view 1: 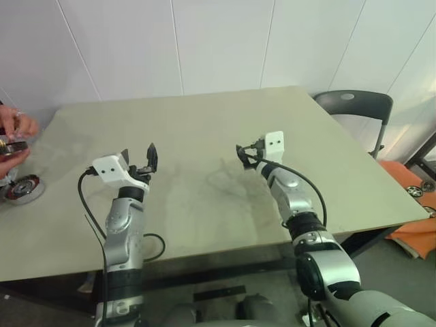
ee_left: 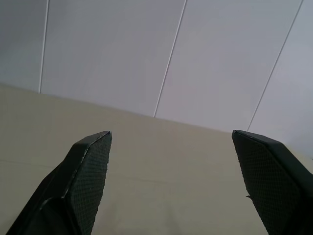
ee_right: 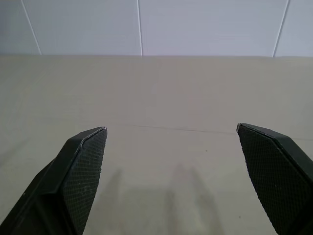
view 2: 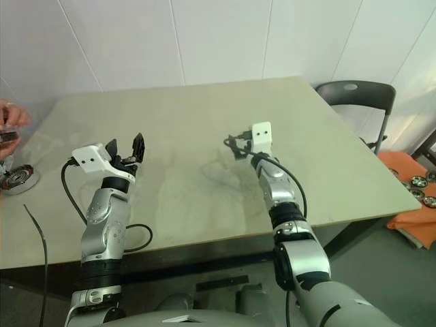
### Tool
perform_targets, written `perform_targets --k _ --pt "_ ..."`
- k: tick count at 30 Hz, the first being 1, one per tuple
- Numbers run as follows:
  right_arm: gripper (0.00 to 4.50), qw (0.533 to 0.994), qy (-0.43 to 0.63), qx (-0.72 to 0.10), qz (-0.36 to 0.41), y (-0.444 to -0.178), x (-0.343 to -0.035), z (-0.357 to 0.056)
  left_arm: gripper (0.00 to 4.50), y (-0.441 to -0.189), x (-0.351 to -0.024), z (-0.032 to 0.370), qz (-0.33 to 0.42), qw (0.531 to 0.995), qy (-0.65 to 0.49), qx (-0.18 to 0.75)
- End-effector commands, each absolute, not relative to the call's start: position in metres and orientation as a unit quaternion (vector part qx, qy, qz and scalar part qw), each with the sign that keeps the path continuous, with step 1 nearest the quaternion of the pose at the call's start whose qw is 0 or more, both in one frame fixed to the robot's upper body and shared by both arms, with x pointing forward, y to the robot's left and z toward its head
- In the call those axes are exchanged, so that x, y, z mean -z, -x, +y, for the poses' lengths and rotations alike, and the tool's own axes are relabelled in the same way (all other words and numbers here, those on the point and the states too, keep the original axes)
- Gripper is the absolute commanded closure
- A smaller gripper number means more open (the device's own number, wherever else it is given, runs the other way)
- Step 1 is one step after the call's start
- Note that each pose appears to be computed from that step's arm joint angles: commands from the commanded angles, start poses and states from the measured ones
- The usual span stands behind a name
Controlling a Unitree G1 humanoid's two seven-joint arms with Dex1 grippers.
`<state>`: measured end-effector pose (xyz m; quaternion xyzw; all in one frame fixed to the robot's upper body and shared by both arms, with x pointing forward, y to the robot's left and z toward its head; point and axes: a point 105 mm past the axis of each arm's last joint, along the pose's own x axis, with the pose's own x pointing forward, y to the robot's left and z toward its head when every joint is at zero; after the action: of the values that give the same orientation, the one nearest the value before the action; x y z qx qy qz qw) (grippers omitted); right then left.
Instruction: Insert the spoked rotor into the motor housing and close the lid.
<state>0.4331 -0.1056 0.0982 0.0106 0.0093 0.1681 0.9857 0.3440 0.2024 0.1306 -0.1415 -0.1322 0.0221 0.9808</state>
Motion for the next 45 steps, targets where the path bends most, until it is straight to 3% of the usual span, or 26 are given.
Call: perform_targets --k 1,45 --pt "0.06 0.983 -0.007 -0.183 -0.033 -0.438 -0.124 -0.097 0.32 -0.346 -0.147 0.202 -0.163 0.977 0.137 -0.019" --pt "0.06 0.986 -0.009 -0.166 -0.031 -0.436 -0.120 -0.104 0.32 -0.353 -0.150 0.194 -0.159 0.979 0.131 0.004"
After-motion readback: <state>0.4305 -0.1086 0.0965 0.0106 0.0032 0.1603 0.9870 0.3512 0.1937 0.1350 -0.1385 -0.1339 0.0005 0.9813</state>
